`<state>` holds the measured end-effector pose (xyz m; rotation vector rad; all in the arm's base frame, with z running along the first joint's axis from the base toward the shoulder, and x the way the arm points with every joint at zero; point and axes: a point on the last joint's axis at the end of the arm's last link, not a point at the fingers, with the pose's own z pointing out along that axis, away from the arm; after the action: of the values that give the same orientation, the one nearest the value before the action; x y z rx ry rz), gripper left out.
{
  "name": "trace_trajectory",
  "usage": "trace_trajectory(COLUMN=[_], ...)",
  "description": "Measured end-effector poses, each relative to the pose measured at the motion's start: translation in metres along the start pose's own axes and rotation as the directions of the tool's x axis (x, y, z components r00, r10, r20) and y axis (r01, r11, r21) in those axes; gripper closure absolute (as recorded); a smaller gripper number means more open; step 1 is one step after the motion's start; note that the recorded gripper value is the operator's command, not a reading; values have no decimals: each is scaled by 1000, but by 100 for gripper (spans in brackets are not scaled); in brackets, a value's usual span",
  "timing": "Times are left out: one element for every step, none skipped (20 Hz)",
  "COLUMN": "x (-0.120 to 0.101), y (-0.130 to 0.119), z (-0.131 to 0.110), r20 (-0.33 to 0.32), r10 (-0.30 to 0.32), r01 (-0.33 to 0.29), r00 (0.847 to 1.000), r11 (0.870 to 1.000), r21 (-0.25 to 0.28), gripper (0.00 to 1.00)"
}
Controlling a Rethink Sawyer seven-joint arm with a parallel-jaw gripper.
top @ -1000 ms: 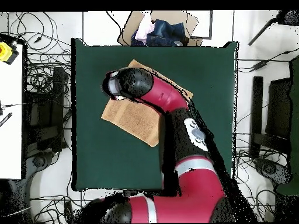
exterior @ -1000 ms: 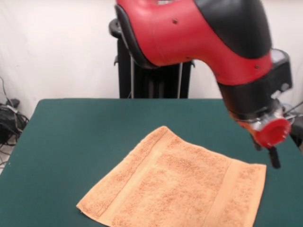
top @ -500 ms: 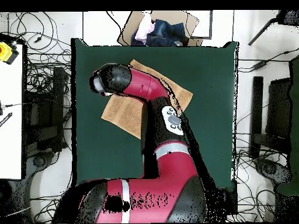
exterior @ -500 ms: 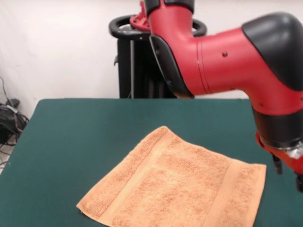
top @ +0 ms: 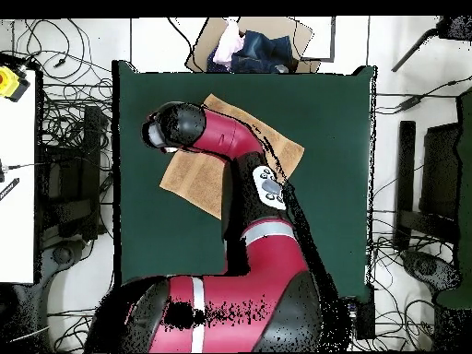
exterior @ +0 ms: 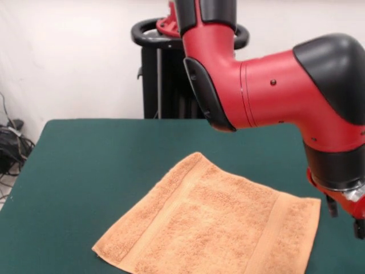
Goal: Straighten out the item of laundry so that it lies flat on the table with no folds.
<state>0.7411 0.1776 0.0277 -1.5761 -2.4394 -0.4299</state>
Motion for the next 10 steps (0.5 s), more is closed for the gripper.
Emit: trace_trajectory(x=[-1, -1, -3, -4, -5, -6, -7, -9, -10, -11], y=[0, 0, 0, 0, 0, 0, 0, 0, 0, 1], z=[-1, -2, -4, -5, -6, -8, -10, -14, -17, -24], r20=[1, 1, 2, 3, 4, 5, 6, 8, 10, 14], r10=[1, 2, 4, 5, 6, 7, 8, 10, 10, 12], r01=[-1, -2, -4, -5, -6, -7, -8, -9, -10, -11], r00=[1000, 1000, 1000, 1000, 1000, 1000, 1000, 1000, 1000, 1000], r11=[1000, 1000, 1000, 1000, 1000, 1000, 1000, 1000, 1000, 1000], r21=[-1, -1, -3, -4, -5, -7, -9, -12, -14, -20], gripper=[0, 0, 0, 0, 0, 0, 0, 0, 0, 0])
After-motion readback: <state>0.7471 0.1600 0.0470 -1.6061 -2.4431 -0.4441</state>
